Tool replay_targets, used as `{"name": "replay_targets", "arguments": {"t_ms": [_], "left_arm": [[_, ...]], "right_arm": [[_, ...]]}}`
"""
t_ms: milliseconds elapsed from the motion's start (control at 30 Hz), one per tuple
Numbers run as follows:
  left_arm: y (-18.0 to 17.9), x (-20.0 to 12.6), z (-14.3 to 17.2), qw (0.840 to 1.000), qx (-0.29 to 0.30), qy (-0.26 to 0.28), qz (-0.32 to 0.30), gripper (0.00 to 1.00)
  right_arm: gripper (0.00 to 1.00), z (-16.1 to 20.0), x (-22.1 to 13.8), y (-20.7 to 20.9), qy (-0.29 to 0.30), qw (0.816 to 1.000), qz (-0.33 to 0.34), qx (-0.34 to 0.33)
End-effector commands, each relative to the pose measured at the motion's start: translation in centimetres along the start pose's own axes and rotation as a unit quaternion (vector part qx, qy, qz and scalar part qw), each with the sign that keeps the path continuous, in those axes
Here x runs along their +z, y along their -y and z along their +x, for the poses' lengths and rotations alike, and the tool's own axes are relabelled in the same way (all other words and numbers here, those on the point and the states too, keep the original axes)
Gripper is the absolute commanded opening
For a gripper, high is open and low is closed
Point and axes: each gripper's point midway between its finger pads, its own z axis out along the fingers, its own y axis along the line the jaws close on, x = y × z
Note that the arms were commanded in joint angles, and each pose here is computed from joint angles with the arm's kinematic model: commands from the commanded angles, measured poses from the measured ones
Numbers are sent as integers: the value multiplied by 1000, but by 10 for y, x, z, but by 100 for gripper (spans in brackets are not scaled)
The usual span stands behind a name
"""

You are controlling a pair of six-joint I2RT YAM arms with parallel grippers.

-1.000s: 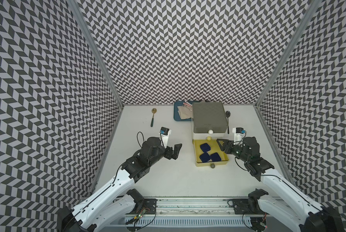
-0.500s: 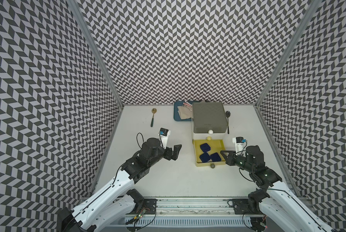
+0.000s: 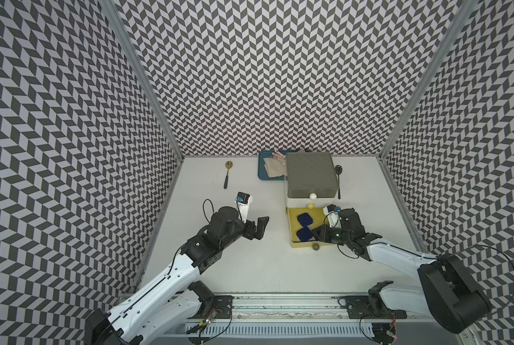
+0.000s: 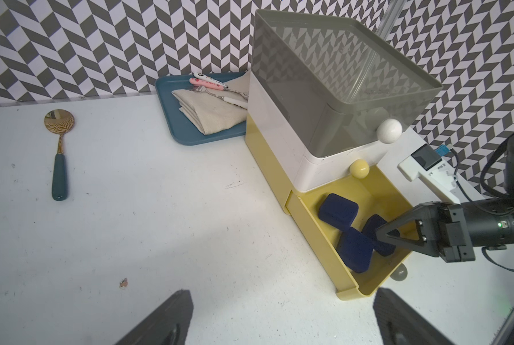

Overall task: Place the brooch boxes into the drawer by color
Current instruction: Adjust the brooch box in the drawer.

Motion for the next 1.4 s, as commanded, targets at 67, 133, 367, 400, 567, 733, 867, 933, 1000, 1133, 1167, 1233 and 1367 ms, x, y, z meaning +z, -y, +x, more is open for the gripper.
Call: {"name": "replay_targets", "arguments": {"t_ms": [67,133,367,400,567,733,867,933,1000,1133,1167,1233,1367], "left_arm": [[-1,-1,-8,1000,1,16,0,100],[-1,0,-7,1000,2,13,0,100],[-1,1,-6,1000,7,10,3,100],[0,1,-7,1000,7,11,4,100],[0,1,-7,1000,7,11,4,100],[0,0,-7,1000,7,12,6,100],[-1,1,-7,1000,7,12,5,100],[-1,0,-8,1000,7,12,5,100],[-1,1,-8,1000,8,12,4,100],[-1,1,-8,1000,9,12,4,100],[-1,0,-9,1000,9,13,4,100],[-1,0,-9,1000,8,14,5,100],[-1,0,-10,1000,7,16,5,100]], "right_arm": [[0,-34,5,-25,45,998,-39,-26],[0,-36,9,-18,51,998,-26,-20],[0,-37,14,-11,54,998,-12,-19],[0,-38,14,-11,56,998,-11,-19],[0,-43,17,-10,64,998,-8,-18],[0,-46,27,-5,55,998,2,-18],[0,-50,27,-5,62,998,5,-17],[0,-52,24,-8,68,997,1,-19],[0,-56,17,-18,73,997,-12,-23],[0,-63,-13,-41,91,995,-29,-37],[1,-65,-22,-46,98,994,-30,-42],[9,-68,-40,-55,113,992,-32,-53],[32,-62,-73,-59,130,989,-12,-73]]}}
